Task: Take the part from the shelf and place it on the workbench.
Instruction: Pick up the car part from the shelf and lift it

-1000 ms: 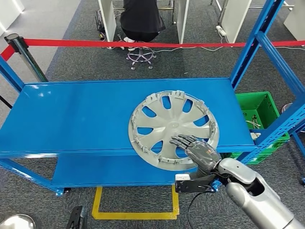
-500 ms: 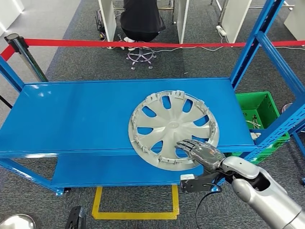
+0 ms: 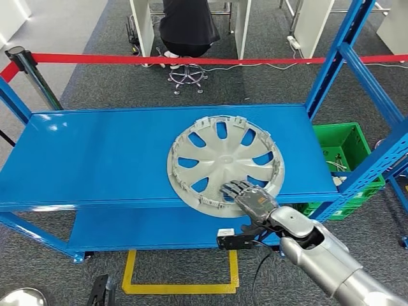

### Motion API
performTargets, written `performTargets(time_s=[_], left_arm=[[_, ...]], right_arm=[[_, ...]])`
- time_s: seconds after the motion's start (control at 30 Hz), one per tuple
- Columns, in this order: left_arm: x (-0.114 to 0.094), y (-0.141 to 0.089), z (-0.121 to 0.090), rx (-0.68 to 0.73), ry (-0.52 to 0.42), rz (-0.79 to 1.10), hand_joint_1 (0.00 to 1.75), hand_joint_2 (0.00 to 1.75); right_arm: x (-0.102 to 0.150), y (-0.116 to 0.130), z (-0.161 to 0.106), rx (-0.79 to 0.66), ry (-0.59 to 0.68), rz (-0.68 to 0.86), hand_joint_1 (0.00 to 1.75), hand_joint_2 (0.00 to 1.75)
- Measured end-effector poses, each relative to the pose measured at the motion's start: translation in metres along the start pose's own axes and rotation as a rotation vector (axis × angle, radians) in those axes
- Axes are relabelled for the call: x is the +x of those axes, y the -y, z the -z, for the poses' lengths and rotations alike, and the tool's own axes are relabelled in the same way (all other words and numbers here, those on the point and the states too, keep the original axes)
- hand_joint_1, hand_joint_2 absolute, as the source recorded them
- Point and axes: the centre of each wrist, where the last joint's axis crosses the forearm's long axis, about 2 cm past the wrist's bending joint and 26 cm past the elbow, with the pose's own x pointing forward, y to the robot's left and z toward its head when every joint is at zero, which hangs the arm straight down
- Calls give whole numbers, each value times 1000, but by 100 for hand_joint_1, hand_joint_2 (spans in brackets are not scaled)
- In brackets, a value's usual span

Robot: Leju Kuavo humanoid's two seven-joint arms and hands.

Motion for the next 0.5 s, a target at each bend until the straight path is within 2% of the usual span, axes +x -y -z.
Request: performTargets(time_s=[0.2,0.33,0.5], left_arm=[[0,0,0,0,0,1,0,0],[0,0,0,0,-1,1,0,0],[-1,0,0,0,-1,1,0,0]], right_arm=[[13,-6,14,-38,-7,-27,0,175],[19,-9,19,-49,-3,-25,175,175],[27,-15,20,-87,17,-42,175,175]])
